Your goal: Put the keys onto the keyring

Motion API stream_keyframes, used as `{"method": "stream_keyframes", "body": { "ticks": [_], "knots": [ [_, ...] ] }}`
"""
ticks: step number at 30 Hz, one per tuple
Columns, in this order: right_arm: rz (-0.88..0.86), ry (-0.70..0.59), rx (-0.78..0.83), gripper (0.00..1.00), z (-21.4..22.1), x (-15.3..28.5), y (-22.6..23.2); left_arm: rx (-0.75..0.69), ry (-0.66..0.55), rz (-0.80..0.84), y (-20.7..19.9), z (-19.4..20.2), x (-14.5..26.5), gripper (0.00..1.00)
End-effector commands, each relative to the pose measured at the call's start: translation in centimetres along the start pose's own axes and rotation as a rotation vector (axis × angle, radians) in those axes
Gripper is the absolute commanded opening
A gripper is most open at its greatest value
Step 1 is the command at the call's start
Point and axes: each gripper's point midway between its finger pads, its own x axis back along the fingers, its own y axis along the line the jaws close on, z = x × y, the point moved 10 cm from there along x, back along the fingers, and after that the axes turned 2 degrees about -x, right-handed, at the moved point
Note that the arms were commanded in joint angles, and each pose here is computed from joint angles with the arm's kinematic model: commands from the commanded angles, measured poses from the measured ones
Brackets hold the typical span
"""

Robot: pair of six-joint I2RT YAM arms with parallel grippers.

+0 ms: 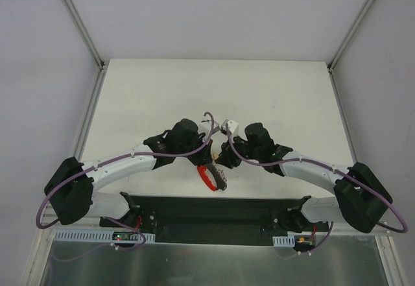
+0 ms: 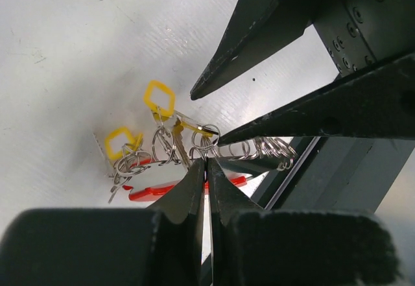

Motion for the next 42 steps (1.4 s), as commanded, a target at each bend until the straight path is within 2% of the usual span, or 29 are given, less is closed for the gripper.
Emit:
{"method": "stream_keyframes", "body": {
  "ticks": [1,8,10,12,13,16,20,22,23,26,30,33,35,39,42],
  "knots": [
    [-0.034,-0.053,0.041,0.37,-1.6,-0.5,0.2,-0.001,-0.080,0.058,-0.6,-1.0,0.6,0.00],
    [-0.050,-0.072,0.022,0.40,-2.0,-0.8,0.5,0.010,-0.101,0.071,-0.6,-1.1,0.3,0.00],
    [-0.042,-0.069,0.020,0.38,-1.9,-0.9,0.4,0.013,-0.104,0.071,-0.5,-1.1,0.3,0.00],
    [-0.035,-0.065,0.020,0.29,-1.8,-0.9,0.3,0.016,-0.109,0.066,-0.5,-1.0,0.4,0.00],
    [-0.030,-0.063,0.021,0.18,-1.7,-0.9,0.2,0.016,-0.110,0.063,-0.4,-0.9,0.4,0.00],
    [-0.017,-0.060,0.029,0.06,-1.6,-0.5,0.3,0.031,-0.117,0.046,0.0,-0.4,0.6,0.00],
    [-0.007,-0.045,0.053,0.01,-1.6,0.1,0.4,0.051,-0.148,0.038,0.6,0.2,1.1,0.01],
    [-0.018,-0.045,0.067,0.01,-1.8,0.4,0.6,0.073,-0.155,0.046,0.9,0.7,1.1,0.07],
    [-0.021,-0.047,0.073,0.01,-2.0,0.5,0.6,0.072,-0.182,0.056,0.9,0.4,1.2,0.15],
    [-0.024,-0.042,0.092,0.01,-2.2,0.6,0.7,0.089,-0.212,0.081,1.0,0.6,1.4,0.28],
    [-0.024,-0.024,0.106,0.01,-2.2,0.6,0.9,0.080,-0.248,0.108,1.0,0.4,1.5,0.41],
    [-0.021,-0.018,0.114,0.01,-2.3,0.6,1.0,0.071,-0.246,0.126,0.8,0.0,1.5,0.47],
    [-0.014,-0.018,0.119,0.01,-2.4,0.6,1.0,0.069,-0.240,0.140,0.7,-0.2,1.4,0.47],
    [-0.002,-0.012,0.121,0.01,-2.4,0.6,1.0,0.075,-0.227,0.144,0.3,-0.7,1.5,0.42],
    [0.001,-0.015,0.123,0.01,-2.5,0.6,1.0,0.063,-0.192,0.096,-0.2,-0.7,1.3,0.32]
  ]
}}
